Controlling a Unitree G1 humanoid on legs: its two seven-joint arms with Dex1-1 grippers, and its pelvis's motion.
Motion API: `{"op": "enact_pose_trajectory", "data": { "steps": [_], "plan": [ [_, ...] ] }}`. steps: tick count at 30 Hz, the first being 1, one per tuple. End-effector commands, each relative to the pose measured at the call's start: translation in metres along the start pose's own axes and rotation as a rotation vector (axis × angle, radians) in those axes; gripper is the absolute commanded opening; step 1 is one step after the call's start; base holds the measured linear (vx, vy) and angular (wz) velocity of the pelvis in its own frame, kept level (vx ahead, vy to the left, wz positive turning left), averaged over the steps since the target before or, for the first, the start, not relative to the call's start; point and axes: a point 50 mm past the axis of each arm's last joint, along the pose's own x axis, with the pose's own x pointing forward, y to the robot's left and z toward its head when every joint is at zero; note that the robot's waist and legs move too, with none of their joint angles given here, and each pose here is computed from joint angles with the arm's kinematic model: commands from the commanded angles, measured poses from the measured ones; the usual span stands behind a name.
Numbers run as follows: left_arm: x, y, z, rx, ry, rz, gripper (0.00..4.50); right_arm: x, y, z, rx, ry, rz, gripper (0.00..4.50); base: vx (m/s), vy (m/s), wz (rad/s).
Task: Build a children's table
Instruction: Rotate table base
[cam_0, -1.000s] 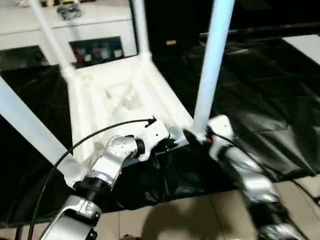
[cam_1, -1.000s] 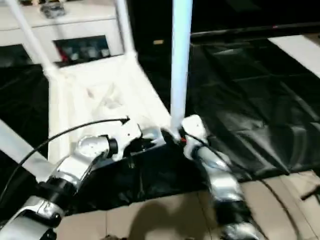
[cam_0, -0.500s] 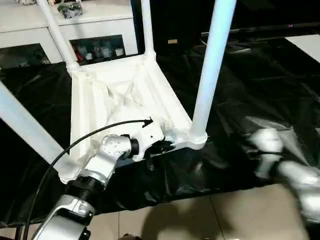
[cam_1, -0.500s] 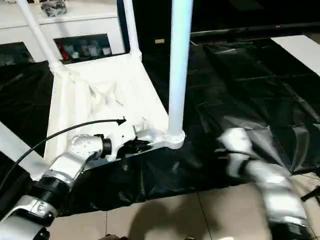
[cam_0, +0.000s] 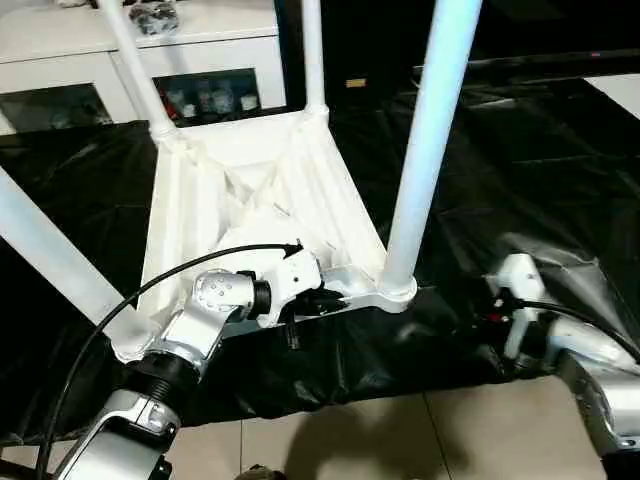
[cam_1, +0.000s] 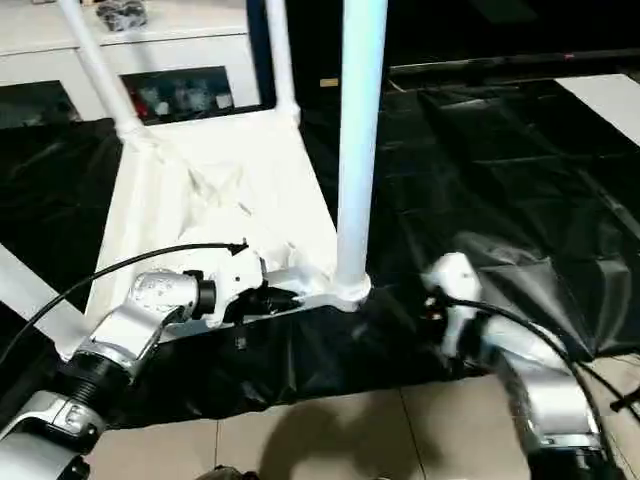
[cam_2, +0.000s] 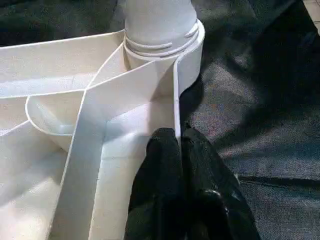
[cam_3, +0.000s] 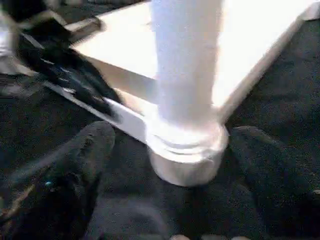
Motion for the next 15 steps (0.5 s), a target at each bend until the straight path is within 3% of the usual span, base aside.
{"op": "enact_pose_trajectory", "data": {
  "steps": [1,3,5,7,13,15],
  "plan": [
    [-0.002,0.003,0.003,0.035,0.009,0.000,0.00,0.002,0.005,0.005,-0.005,-0.009,0.046,4.31,0.000,0.000,0.00],
    [-0.004,0.009,0.007,0.008,-0.026,0.053,0.00,0.008,0.008,0.007,-0.042,-0.011,0.064,4.42,0.000,0.000,0.00],
    [-0.009,0.012,0.014,-0.049,-0.083,0.087,0.44,0.013,0.010,0.009,-0.055,-0.014,0.078,4.50,0.000,0.000,0.00],
    [-0.015,0.013,0.019,-0.081,-0.126,0.108,0.55,0.018,0.012,0.011,-0.068,-0.014,0.098,4.50,0.000,0.000,0.00],
    [-0.032,0.007,0.025,-0.128,-0.186,0.161,0.99,0.030,0.017,0.016,-0.070,-0.020,0.147,4.50,0.000,0.000,0.00],
    [-0.040,-0.004,0.020,-0.169,-0.186,0.199,1.10,0.038,0.013,0.018,-0.079,-0.022,0.139,4.50,0.000,0.000,0.00]
  ]
}}
